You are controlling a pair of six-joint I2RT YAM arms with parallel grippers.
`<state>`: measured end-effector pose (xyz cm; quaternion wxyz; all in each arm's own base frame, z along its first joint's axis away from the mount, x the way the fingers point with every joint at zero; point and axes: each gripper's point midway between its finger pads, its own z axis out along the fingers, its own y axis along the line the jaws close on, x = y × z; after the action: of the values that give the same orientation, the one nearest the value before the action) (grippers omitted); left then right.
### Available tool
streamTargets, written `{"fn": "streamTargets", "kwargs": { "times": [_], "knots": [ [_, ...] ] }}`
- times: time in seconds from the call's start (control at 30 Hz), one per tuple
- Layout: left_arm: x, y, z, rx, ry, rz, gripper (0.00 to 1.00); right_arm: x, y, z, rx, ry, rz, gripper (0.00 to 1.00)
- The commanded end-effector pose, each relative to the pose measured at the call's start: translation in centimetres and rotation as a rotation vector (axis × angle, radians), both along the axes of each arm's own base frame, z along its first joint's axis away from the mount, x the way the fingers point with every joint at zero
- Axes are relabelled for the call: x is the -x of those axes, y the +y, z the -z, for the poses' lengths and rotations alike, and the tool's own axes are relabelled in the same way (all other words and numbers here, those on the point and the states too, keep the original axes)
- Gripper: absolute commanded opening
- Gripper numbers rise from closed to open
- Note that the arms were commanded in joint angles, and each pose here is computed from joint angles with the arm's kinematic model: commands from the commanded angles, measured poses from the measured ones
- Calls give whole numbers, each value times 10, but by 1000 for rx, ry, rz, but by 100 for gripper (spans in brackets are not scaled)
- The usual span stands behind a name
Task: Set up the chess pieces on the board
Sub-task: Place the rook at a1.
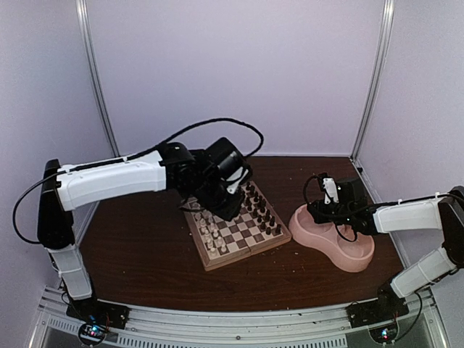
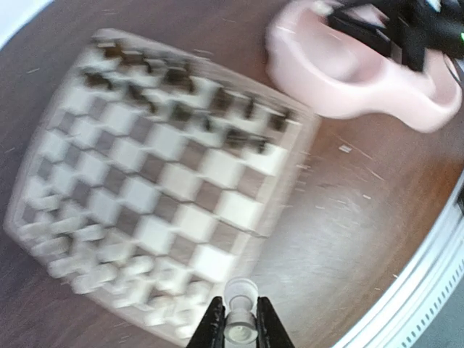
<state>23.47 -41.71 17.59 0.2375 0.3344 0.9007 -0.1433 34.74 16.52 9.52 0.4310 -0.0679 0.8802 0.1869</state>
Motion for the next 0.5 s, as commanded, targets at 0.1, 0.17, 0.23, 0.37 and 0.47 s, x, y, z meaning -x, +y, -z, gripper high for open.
{"fn": "streamTargets", "kwargs": {
  "times": [0.1,0.17,0.23,0.37,0.47],
  "knots": [
    [-68,106,-18,-40,-21,-204,15,-2,2,-5,-7,-14,-11,14],
    [-84,127,-19,-41,-24,-251,16,-1,2,-3,-4,-4,-14,14],
    [-98,142,-19,-50,-29,-288,16,2,1,0,1,8,-17,14],
    [-128,166,-8,-50,6,-352,15,6,3,2,-9,18,-32,14],
    [-143,170,0,10,87,-366,15,7,4,2,-14,21,-40,14]
  ]
}}
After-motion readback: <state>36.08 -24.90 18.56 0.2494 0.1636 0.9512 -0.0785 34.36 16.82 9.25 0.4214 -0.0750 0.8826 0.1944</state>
